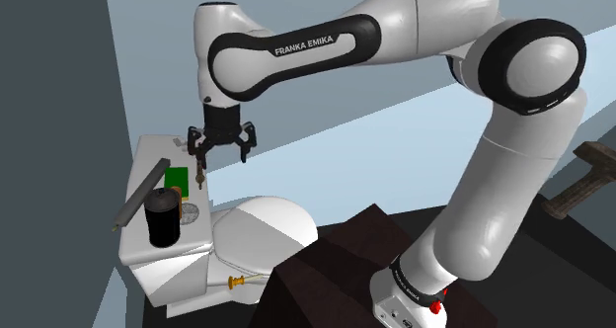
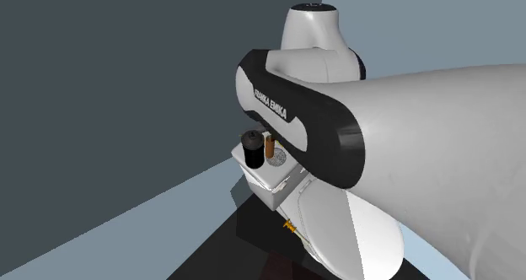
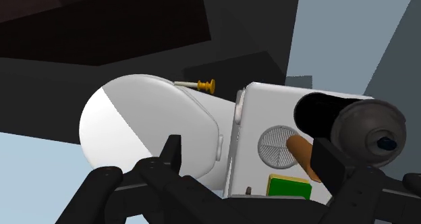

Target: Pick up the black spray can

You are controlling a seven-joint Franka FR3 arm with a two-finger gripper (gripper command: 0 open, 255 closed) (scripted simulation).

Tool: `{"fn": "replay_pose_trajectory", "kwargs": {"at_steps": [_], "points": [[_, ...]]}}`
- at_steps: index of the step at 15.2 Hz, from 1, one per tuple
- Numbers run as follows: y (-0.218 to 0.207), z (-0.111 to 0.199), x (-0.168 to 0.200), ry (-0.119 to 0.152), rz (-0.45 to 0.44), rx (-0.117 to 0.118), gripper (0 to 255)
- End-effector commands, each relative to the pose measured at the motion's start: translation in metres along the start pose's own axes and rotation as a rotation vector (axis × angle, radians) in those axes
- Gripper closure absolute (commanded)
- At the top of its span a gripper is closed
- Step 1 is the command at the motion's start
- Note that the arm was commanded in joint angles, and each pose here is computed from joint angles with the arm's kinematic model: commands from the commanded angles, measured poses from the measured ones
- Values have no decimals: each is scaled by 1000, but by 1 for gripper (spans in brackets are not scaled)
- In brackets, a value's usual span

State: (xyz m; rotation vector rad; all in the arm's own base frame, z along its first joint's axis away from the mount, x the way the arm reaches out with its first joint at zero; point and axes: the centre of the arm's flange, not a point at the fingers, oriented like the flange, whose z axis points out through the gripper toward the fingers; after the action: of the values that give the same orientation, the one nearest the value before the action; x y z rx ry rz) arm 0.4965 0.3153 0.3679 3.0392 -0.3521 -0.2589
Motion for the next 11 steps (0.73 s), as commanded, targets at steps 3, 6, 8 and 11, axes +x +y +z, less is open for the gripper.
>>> {"fn": "replay_pose_trajectory", "kwargs": {"at_steps": [3, 6, 8, 11], "points": [[-43, 26, 19, -28, 20, 5, 0], [-75, 44, 35, -48, 34, 8, 0], [-96, 57, 46, -62, 44, 11, 0], [-128, 76, 62, -82, 58, 15, 0]]}}
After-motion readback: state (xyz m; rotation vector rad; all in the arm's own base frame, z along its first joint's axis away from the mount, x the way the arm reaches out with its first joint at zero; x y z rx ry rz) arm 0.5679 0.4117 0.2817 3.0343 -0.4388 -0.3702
